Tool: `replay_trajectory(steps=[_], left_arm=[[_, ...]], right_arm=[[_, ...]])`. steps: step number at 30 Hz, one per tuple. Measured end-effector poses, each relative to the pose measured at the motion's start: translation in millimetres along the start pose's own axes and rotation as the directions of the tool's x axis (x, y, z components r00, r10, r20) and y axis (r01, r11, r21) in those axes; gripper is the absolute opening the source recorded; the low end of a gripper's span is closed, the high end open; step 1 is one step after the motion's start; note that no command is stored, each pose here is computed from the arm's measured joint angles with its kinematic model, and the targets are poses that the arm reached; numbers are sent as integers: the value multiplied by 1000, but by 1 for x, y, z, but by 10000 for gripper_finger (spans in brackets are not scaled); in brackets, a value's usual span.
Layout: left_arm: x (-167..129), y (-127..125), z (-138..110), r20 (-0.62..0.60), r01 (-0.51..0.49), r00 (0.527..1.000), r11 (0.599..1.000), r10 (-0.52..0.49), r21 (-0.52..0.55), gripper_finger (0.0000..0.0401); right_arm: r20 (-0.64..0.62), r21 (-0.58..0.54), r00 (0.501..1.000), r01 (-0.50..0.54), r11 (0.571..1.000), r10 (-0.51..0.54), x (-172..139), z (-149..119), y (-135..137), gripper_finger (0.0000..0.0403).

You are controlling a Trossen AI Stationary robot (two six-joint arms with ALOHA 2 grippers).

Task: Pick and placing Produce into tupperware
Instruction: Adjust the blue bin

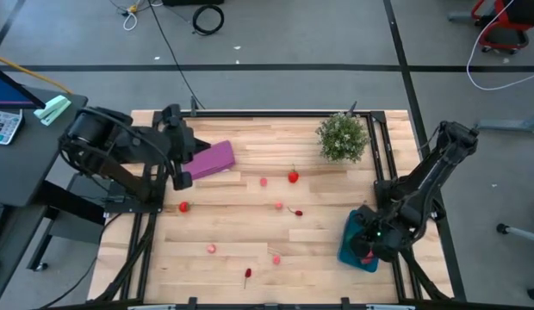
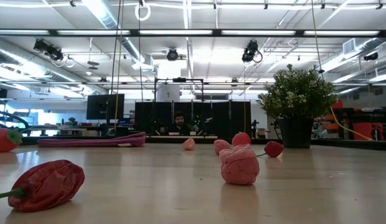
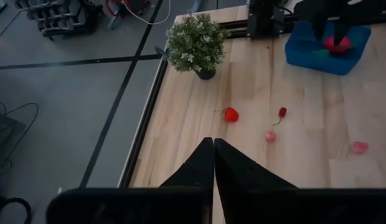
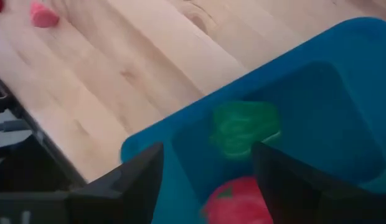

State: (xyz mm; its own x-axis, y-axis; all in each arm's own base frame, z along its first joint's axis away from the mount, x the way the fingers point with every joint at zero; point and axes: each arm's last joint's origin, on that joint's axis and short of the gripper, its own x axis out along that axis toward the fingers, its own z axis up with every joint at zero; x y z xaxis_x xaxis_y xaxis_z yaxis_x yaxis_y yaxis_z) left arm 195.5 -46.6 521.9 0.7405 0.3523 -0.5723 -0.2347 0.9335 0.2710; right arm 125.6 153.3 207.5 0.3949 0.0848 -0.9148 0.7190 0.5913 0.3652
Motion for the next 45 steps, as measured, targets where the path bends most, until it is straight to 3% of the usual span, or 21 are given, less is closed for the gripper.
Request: replay_trajectory(steps=[5,12,22,28,38,45], left_arm=[[1,0,0,-1,-1,1000,1000,1,1,5],[1,0,0,-1,-2,1000,1000,2,1,24],[1,0,0,1,-2,1000,1000,2,-1,5],[1,0,0,1,-2,1000,1000,2,-1,24],[1,0,0,1,-1,1000,1000,1,-1,9],[1,0,0,1,-1,1000,1000,1,-1,15]], right_arm=[[-28,34,1000,-10,999,11,22,-4,-14,250],[-16,19,1000,-4,1000,4,33,2,-21,250],[39,-12,999,31,999,-30,40,29,-21,250],[81,-42,996,41,998,-37,44,52,-20,250],[170,-96,985,-25,995,41,48,94,-14,250],[66,-52,989,-132,990,135,49,100,-9,250]])
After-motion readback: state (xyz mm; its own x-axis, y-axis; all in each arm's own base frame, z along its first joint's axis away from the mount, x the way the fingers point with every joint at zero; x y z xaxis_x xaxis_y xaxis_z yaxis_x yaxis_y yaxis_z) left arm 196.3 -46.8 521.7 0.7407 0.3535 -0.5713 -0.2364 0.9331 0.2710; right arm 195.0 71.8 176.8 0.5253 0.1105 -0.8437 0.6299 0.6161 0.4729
